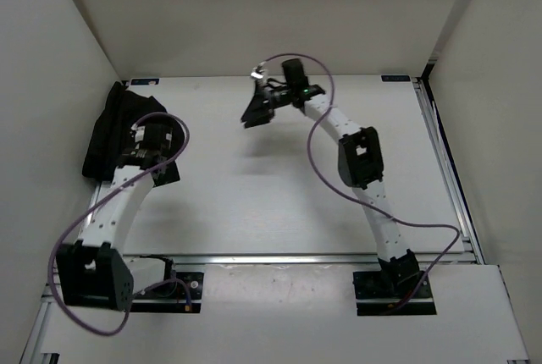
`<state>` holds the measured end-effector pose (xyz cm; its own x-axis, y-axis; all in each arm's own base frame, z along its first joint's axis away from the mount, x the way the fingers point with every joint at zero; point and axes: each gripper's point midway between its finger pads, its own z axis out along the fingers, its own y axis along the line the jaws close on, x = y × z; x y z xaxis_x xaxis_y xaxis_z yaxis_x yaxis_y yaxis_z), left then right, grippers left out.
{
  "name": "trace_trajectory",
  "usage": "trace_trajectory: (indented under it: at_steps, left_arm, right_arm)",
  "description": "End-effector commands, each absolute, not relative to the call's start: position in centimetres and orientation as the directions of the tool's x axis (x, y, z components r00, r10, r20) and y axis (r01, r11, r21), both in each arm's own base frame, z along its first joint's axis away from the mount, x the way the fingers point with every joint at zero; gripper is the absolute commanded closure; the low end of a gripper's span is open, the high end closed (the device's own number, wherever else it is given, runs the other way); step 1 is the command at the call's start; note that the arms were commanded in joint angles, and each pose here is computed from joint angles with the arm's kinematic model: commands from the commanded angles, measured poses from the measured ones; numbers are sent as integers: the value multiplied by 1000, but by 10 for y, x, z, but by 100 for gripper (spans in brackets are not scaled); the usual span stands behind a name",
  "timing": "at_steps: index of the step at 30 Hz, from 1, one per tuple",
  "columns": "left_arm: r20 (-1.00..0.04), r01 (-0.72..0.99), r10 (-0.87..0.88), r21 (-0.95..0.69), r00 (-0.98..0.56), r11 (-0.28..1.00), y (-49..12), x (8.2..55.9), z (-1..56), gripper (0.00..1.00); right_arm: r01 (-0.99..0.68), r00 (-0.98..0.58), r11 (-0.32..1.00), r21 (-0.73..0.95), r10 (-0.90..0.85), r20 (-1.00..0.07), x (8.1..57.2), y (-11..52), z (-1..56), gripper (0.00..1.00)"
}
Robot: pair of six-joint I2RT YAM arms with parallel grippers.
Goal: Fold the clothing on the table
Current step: Move the skirt to the center of the board
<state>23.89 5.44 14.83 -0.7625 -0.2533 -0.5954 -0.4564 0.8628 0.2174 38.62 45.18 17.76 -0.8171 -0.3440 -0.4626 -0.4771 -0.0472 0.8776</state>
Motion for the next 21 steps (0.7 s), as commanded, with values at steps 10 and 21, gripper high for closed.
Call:
trace_trajectory:
  at_steps: [10,21]
  left_arm:
    - [-682,-598,-189,433,-706,674,117,297,142,1]
    - [-601,-535,-142,549,-787,642,157,327,105,2]
  right_arm:
    - [-439,-898,70,896,-5,-439,468,200,273,8]
    - [-438,-864,185,880,182,-469,485,103,294,8]
